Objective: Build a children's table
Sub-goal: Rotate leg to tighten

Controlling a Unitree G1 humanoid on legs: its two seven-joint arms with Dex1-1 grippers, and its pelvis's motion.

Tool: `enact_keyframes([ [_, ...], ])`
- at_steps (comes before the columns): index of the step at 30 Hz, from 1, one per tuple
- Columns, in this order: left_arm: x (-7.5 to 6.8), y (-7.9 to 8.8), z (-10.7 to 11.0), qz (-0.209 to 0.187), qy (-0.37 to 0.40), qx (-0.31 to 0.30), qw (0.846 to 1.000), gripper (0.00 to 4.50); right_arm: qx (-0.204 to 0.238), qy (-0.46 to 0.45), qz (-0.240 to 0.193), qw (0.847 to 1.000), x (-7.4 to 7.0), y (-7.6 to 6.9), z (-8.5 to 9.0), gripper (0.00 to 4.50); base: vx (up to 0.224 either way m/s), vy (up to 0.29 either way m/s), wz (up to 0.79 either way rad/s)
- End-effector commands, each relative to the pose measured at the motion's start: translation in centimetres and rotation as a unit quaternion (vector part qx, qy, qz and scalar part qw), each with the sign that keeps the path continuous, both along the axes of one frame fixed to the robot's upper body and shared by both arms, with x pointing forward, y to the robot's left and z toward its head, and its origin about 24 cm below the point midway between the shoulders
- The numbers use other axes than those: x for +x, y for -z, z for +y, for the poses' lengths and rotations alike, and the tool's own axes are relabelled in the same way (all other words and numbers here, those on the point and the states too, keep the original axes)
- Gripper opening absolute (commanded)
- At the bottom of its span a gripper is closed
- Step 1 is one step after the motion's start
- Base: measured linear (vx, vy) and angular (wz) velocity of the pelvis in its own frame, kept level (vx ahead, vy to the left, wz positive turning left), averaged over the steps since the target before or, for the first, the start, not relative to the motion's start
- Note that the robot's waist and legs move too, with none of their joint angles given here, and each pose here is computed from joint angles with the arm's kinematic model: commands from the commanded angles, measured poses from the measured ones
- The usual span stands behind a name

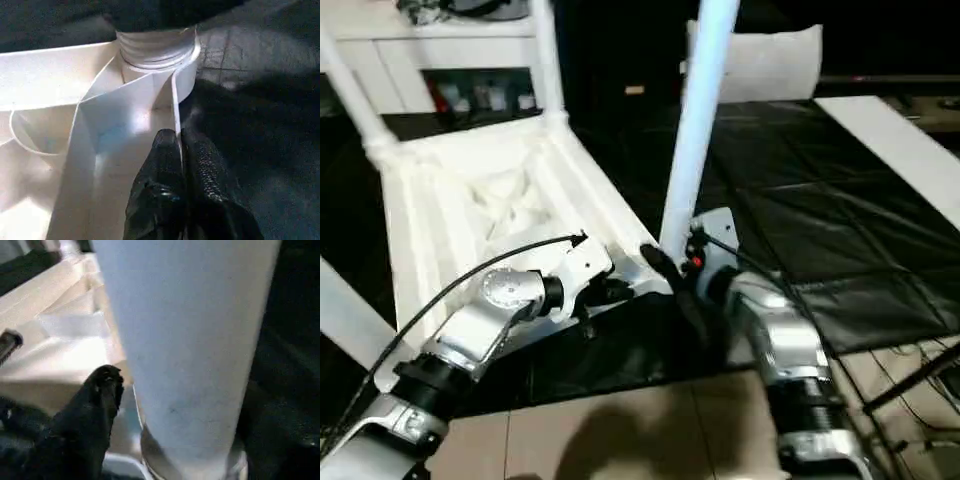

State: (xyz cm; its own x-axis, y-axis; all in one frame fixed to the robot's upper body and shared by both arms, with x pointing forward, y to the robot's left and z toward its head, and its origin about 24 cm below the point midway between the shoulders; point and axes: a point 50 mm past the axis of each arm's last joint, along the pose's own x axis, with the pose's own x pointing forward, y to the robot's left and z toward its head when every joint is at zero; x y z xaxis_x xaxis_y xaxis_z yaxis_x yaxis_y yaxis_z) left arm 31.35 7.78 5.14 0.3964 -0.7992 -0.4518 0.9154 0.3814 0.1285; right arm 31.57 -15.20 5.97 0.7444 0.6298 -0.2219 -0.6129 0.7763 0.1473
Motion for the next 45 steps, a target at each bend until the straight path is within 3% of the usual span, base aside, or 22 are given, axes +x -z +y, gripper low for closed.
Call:
enact_keyframes([
  [1, -0.4, 0.0, 0.0, -0.006, 0.052, 0.016, 0.998, 0.00, -0.014, -0.039, -0.012, 0.999, -0.4, -0.4, -0.7, 3.96, 0.000, 0.000, 0.00],
  [4, -0.7, 0.0, 0.6, -0.008, 0.095, 0.031, 0.995, 0.00, -0.039, -0.077, -0.019, 0.996, -0.7, -0.8, -1.8, 4.13, 0.000, 0.000, 0.00],
  [7, -1.2, 0.1, 1.5, -0.003, 0.155, 0.051, 0.987, 0.00, -0.060, -0.176, -0.012, 0.982, -1.8, -1.2, -3.0, 4.29, 0.000, 0.000, 0.00],
  [12, -1.8, -0.1, 2.0, 0.008, 0.214, 0.055, 0.975, 0.00, -0.068, -0.258, 0.005, 0.964, -2.8, -1.4, -3.3, 3.81, 0.000, 0.000, 0.00],
  [19, -2.6, -0.3, 2.5, 0.025, 0.278, 0.068, 0.958, 0.00, -0.042, -0.332, 0.030, 0.942, -3.6, -1.4, -2.9, 3.21, 0.000, 0.000, 0.00],
  [29, -2.7, -0.2, 2.9, 0.030, 0.294, 0.072, 0.952, 0.00, -0.030, -0.364, 0.044, 0.930, -3.9, -1.2, -2.7, 2.45, 0.000, 0.000, 0.00],
  [30, -2.7, -0.2, 2.9, 0.030, 0.294, 0.072, 0.953, 0.00, -0.030, -0.364, 0.045, 0.930, -3.8, -1.1, -2.8, 2.21, 0.000, 0.000, 0.00],
  [38, -2.9, 0.0, 2.7, 0.046, 0.260, 0.041, 0.964, 0.00, 0.005, -0.346, 0.065, 0.936, -2.7, 1.0, -2.7, 2.05, 0.000, 0.000, 0.00],
  [40, -2.7, 0.0, 2.4, 0.049, 0.239, 0.027, 0.970, 0.00, 0.012, -0.322, 0.070, 0.944, -2.1, 1.7, -2.6, 2.05, 0.000, 0.000, 0.00],
  [41, -2.3, -0.1, 1.8, 0.043, 0.199, 0.009, 0.979, 0.00, -0.010, -0.247, 0.077, 0.966, -0.9, 3.2, -2.4, 2.04, 0.000, 0.000, 0.00],
  [42, -2.0, -0.1, 1.4, 0.040, 0.173, 0.002, 0.984, 0.00, -0.022, -0.193, 0.083, 0.977, -0.1, 3.8, -2.4, 2.04, 0.000, 0.000, 0.00],
  [45, -1.9, -0.1, 1.2, 0.038, 0.159, 0.001, 0.987, 0.00, -0.027, -0.158, 0.088, 0.983, 0.4, 4.1, -2.4, 2.02, -0.052, 0.004, -0.09],
])
